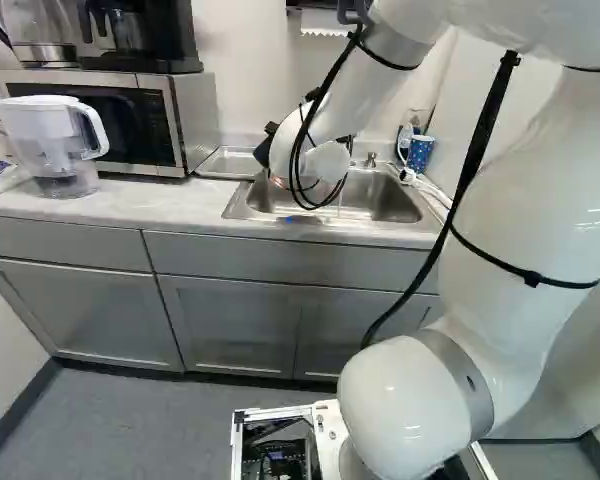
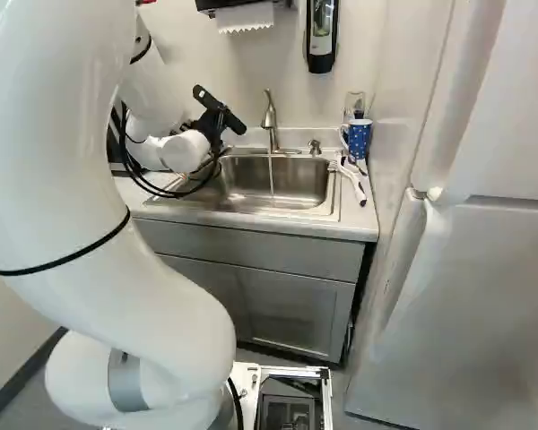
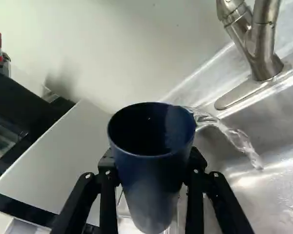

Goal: Rinse the cup and place it in the tray

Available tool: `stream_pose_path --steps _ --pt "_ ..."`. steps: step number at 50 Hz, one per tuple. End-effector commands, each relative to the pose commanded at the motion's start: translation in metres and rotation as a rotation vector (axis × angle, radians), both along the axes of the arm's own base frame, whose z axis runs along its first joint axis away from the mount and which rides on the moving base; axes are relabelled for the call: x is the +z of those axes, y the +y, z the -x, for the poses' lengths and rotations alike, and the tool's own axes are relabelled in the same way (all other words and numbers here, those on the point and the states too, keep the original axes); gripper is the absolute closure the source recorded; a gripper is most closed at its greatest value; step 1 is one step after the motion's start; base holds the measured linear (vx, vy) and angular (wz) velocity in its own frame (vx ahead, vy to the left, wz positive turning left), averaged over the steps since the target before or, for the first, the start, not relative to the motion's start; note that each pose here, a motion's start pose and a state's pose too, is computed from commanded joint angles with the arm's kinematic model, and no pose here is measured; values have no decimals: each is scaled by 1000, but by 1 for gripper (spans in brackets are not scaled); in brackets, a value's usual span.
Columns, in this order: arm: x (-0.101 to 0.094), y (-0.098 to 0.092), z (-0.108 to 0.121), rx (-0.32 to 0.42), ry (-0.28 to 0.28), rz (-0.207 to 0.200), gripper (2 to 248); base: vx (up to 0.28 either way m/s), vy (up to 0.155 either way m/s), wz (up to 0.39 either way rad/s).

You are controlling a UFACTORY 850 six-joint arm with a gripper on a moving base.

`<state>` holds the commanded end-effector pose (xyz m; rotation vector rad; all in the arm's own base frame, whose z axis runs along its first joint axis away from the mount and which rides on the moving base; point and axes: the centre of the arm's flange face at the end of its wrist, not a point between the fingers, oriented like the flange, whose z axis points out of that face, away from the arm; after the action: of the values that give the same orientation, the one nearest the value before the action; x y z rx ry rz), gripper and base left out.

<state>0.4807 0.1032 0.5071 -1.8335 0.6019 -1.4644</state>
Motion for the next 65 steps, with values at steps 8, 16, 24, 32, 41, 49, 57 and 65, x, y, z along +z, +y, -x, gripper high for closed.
stream_pose_path --steps 8,16,24,32,41,49,57,65 --pt "0 0 0 -9 20 -81 125 0 0 0" --pt "0 0 0 -19 40 -162 125 0 0 0" --pt "0 0 0 -28 59 -244 125 0 0 0" --pt "0 0 0 -38 79 -325 125 0 0 0" --pt "0 0 0 -48 101 -416 125 0 0 0" --pt "0 0 0 -58 121 -497 125 0 0 0" --pt "0 0 0 -67 141 -578 125 0 0 0" --pt "0 0 0 -76 161 -659 125 0 0 0"
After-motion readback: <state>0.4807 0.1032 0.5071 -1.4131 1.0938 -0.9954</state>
